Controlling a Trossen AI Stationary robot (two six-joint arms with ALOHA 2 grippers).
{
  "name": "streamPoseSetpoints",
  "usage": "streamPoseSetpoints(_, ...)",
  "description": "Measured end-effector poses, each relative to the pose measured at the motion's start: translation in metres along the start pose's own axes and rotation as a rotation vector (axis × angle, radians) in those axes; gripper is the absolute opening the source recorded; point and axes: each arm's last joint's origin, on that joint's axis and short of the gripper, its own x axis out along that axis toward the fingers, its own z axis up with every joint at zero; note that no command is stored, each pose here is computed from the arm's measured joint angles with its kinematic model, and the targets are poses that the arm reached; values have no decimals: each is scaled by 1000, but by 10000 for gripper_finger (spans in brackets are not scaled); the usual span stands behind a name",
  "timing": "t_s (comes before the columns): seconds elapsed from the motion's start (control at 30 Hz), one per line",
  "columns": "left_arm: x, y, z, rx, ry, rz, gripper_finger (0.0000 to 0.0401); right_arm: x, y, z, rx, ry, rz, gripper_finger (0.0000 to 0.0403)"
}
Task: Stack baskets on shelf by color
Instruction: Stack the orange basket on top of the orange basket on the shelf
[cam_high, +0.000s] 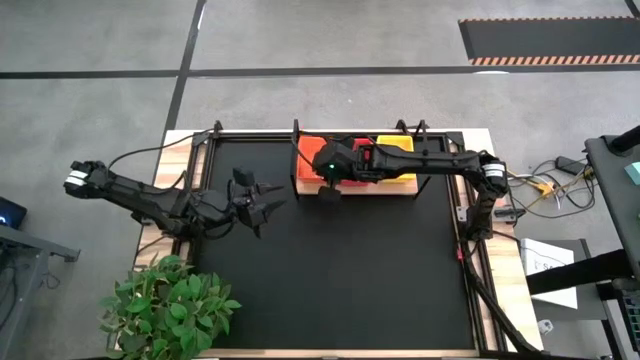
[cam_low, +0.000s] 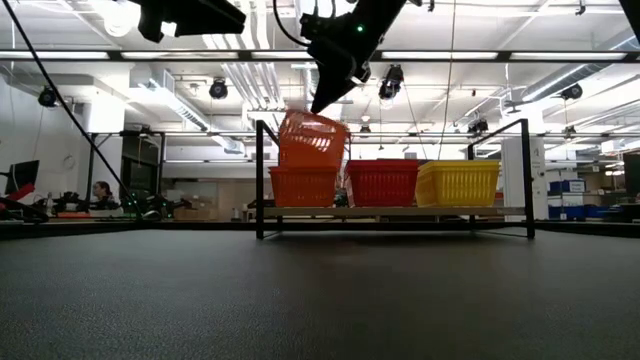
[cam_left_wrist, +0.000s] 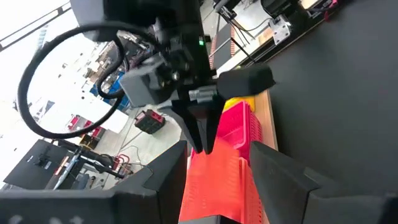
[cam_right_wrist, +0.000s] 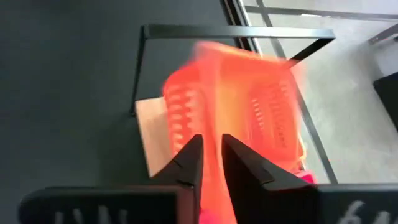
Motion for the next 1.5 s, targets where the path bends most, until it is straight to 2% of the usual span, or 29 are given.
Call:
streamPoseSetpoints(0.27, 0, 0, 0, -75, -2, 1, 160, 6, -3, 1, 34, -12, -8, 112)
streamPoseSetpoints(0.4, 1, -1, 0, -129, -1, -7, 160, -17, -3, 4, 14, -51, 2, 116)
streamPoseSetpoints(0.5, 1, -3, -2, -158, 0, -16, 160, -40, 1, 1, -1, -89, 16, 102)
streamPoseSetpoints(0.67, 4, -10, -2, -226, -38, -105, 160, -71, 16, -38, -42, -113, 80, 54)
streamPoseSetpoints(0.83, 17, -18, 4, -295, -53, -108, 157, -92, 23, -87, -4, -338, 275, 12)
streamPoseSetpoints(0.97, 39, -24, 12, -272, -37, -150, 136, -85, 27, -128, -14, -473, 261, 9)
streamPoseSetpoints(1.07, 59, -21, 19, -270, -38, -207, 117, -84, 28, -148, -30, -582, 237, 9)
streamPoseSetpoints(1.2, 81, -10, 22, -232, 57, -315, 99, -86, 28, -166, -44, -638, 226, 9)
streamPoseSetpoints(1.3, 98, 1, 25, -214, 166, -343, 94, -91, 26, -173, -28, -660, 227, 9)
streamPoseSetpoints(1.5, 127, 19, 20, -170, 364, -443, 120, -93, 29, -182, -37, -674, 310, 9)
